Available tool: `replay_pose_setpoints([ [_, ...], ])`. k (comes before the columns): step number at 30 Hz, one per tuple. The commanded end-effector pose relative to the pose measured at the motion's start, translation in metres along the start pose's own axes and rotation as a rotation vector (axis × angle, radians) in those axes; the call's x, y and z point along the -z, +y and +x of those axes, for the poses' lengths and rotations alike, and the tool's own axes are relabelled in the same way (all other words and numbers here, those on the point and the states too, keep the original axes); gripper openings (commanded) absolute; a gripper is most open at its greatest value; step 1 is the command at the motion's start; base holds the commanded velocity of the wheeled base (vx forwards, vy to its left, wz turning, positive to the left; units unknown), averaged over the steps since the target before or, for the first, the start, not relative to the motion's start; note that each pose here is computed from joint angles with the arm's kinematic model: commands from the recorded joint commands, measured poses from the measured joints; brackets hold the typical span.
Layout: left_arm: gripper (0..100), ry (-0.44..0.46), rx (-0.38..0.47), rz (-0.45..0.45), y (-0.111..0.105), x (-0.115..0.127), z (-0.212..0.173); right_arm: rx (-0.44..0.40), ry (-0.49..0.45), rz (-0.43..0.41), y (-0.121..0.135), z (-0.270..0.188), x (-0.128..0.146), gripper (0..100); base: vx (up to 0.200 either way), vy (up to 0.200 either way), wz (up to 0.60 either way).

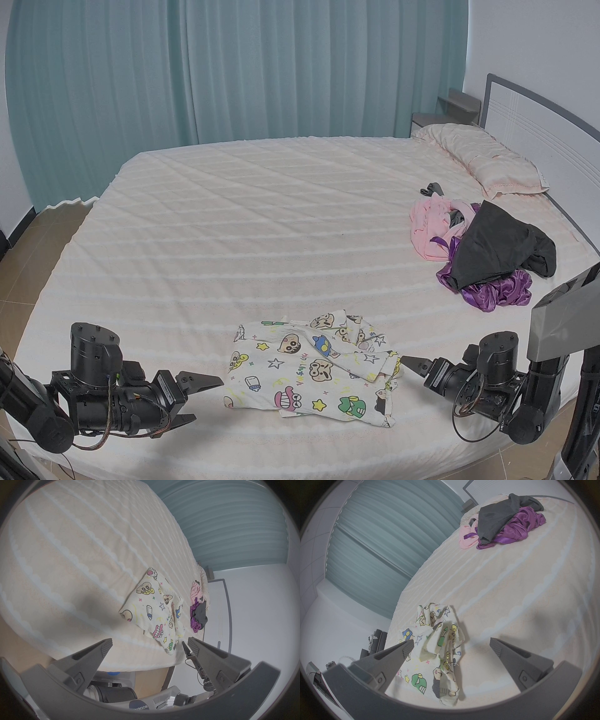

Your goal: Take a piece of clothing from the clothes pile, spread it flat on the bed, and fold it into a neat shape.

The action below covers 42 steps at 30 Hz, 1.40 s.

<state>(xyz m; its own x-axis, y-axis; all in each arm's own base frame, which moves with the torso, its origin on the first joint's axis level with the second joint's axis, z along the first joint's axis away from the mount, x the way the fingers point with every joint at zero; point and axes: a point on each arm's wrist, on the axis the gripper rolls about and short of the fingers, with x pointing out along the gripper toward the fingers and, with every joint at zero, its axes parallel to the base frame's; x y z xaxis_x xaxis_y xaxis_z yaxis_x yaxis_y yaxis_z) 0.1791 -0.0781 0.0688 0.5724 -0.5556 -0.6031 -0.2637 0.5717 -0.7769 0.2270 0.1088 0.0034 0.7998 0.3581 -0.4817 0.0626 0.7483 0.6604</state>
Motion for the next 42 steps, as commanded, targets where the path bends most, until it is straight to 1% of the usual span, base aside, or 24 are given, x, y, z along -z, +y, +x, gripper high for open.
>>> replay_pose_setpoints([
  [1,100,0.008,0.001,-0.001,0.001,0.001,0.0,-0.016,-0.013,0.001,0.003,-0.002,-0.002,100,0.0,0.0,0.0],
  [11,100,0.006,0.018,0.006,-0.002,-0.001,0.001,-0.048,-0.033,-0.002,0.011,-0.009,-0.006,100,0.0,0.0,0.0],
  [32,100,0.039,0.03,0.003,-0.001,0.001,0.001,-0.05,-0.026,-0.005,0.011,-0.01,-0.004,100,0.0,0.0,0.0],
  [36,100,0.038,0.026,-0.002,0.001,0.001,-0.001,-0.081,-0.035,-0.015,0.018,-0.011,-0.005,100,0.0,0.0,0.0],
  [42,100,0.051,0.013,-0.007,0.003,0.001,0.002,-0.128,-0.023,-0.033,0.029,-0.008,0.0,100,0.0,0.0,0.0],
])
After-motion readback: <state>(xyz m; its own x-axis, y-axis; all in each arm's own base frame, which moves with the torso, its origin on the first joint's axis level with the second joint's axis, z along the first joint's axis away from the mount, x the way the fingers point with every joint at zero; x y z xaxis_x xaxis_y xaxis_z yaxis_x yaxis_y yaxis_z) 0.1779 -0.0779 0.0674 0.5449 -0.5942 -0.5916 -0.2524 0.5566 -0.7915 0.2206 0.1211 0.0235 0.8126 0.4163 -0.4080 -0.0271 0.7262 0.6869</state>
